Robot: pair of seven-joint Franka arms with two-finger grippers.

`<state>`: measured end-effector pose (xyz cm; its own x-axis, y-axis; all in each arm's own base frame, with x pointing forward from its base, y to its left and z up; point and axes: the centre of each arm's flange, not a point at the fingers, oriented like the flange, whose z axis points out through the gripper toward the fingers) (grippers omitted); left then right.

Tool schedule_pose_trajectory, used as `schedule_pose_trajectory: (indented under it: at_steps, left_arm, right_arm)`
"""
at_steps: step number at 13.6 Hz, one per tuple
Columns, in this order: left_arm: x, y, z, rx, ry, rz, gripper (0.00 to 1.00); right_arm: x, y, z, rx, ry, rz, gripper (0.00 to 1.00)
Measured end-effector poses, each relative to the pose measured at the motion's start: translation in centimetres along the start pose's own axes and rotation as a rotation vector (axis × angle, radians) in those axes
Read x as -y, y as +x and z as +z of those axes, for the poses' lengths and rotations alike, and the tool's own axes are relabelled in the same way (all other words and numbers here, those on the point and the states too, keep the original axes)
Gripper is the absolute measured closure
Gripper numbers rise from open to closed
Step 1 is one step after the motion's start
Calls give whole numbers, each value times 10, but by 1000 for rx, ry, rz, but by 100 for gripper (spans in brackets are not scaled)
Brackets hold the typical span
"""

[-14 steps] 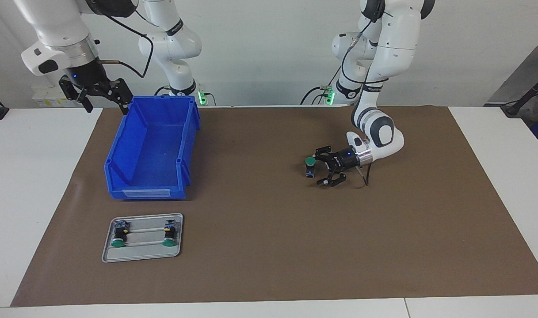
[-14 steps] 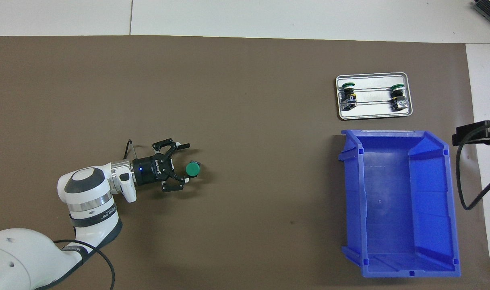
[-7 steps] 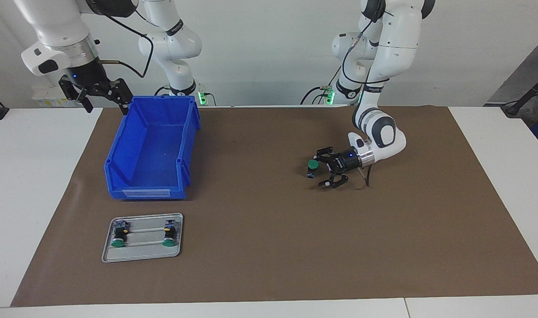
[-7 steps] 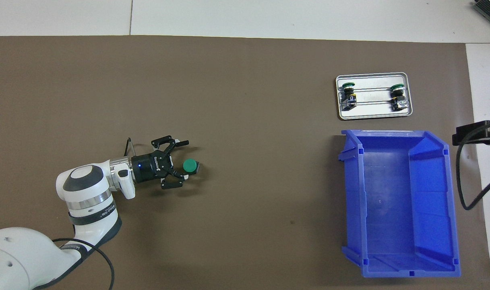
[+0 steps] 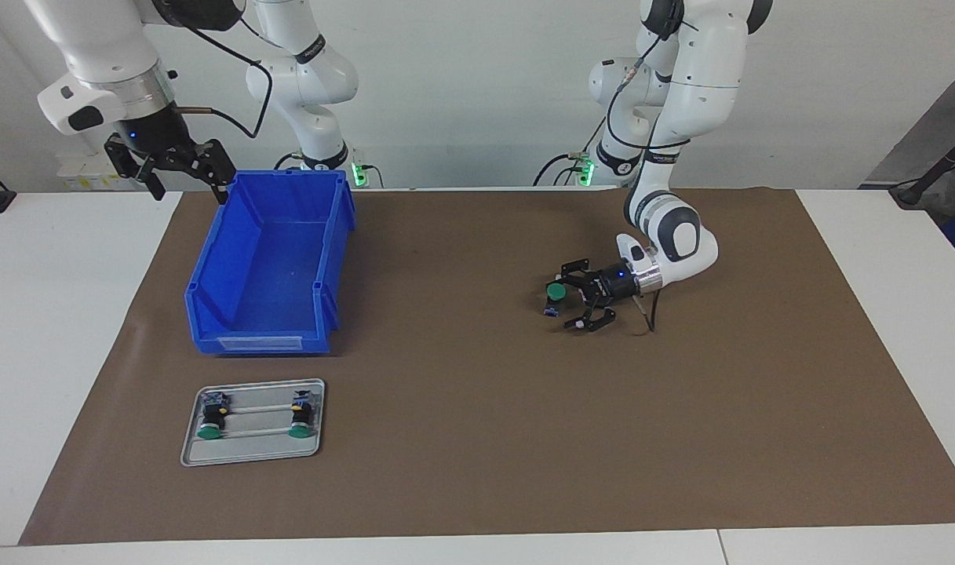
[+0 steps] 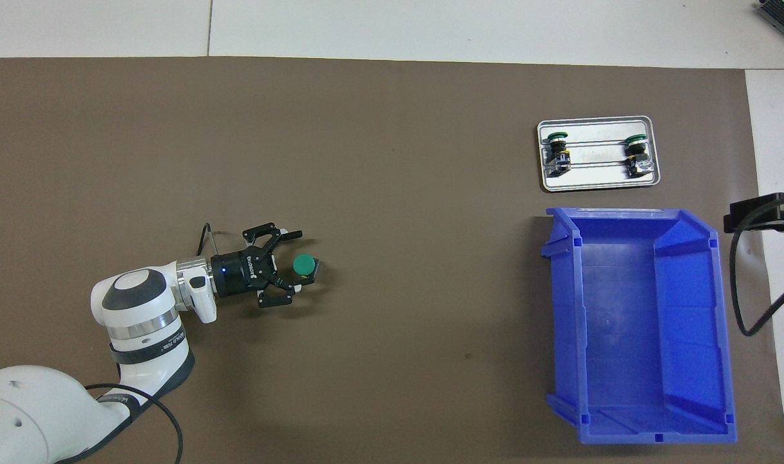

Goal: Place and press button with both arms
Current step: 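Lower the green button onto the table and open the left gripper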

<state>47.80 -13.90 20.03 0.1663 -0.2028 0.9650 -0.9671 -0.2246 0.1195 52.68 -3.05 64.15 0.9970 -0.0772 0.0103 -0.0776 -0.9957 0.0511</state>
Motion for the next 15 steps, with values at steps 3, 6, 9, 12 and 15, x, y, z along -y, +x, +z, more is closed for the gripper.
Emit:
schedule_pose_trajectory:
  at_steps: [3, 6, 9, 12, 15]
  left_arm:
    - [-5, -3, 3, 2, -9, -7, 2]
    - [-10, -6, 4, -3, -20, -17, 2]
    - [-14, -5, 5, -27, -35, -23, 2]
    - [-15, 0, 6, -52, -49, -28, 2]
    - [-16, 4, 7, -71, -61, -31, 2]
  right_arm:
    - [0, 0, 0, 0, 0, 0, 0]
    - [0, 0, 0, 0, 0, 0, 0]
    - [0, 0, 0, 0, 0, 0, 0]
    - [0, 0, 0, 0, 0, 0, 0]
    - [0, 0, 0, 0, 0, 0, 0]
